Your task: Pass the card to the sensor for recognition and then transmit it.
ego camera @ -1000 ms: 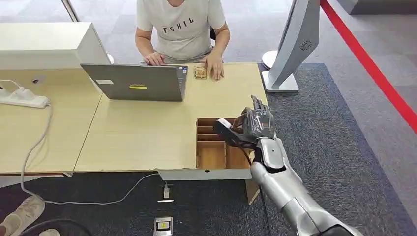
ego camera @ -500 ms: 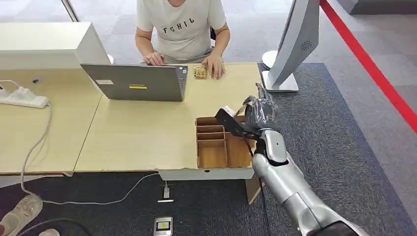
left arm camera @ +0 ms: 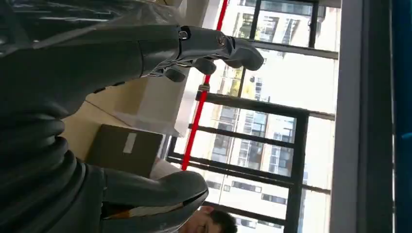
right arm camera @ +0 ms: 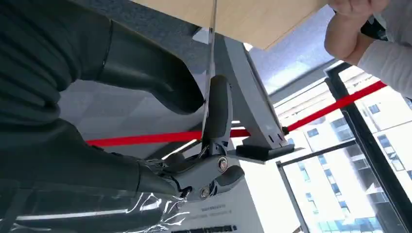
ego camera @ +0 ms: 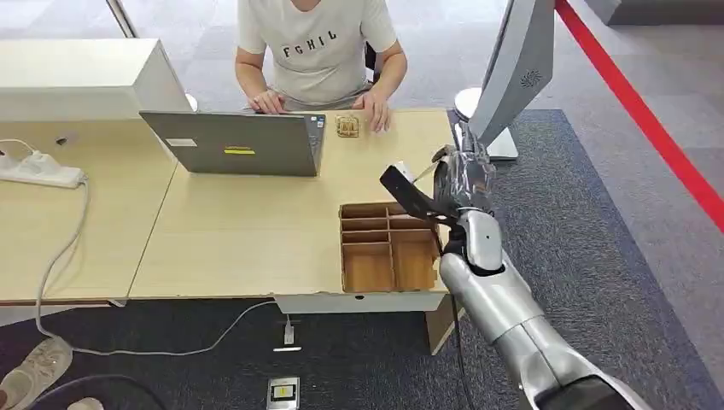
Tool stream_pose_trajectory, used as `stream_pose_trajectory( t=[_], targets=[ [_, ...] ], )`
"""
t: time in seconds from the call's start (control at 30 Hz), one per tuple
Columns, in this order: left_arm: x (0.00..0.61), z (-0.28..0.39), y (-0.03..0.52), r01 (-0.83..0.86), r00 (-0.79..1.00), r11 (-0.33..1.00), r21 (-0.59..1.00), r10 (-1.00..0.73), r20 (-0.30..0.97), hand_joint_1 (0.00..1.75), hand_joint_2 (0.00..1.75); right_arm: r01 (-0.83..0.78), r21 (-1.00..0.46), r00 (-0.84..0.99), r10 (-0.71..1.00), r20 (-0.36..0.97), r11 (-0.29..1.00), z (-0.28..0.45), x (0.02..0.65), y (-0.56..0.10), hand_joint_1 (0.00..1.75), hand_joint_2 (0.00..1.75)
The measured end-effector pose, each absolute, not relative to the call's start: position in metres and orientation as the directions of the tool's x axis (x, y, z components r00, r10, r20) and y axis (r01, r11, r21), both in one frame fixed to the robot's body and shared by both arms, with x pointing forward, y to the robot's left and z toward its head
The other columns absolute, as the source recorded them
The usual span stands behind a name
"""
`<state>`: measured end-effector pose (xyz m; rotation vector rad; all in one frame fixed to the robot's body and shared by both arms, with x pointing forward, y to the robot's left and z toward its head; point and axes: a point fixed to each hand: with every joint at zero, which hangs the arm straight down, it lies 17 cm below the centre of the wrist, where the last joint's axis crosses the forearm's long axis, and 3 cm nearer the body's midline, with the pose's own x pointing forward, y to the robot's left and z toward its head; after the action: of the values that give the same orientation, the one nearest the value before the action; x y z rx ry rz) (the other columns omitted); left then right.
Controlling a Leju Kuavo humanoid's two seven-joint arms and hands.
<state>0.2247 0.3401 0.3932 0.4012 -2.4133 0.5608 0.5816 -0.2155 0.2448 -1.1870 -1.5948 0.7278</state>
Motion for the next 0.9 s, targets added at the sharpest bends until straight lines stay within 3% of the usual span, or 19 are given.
stream_pose_trajectory(
  t=[0.43,0.9],
  targets=[
    [0.234,0.405,0.337,-0.369,-0.797,0.876,-0.311,-0.126,0.591,0.00,1.75,0.475,-0.810,-0.083,0.934,0.348,0.344,0.291,0.581,-0.201,1.75,1.75],
    [0.241,0.403,0.333,-0.361,-0.799,0.881,-0.305,-0.124,0.589,0.00,1.75,0.467,-0.809,-0.113,0.932,0.346,0.357,0.293,0.584,-0.176,1.75,1.75]
  ],
)
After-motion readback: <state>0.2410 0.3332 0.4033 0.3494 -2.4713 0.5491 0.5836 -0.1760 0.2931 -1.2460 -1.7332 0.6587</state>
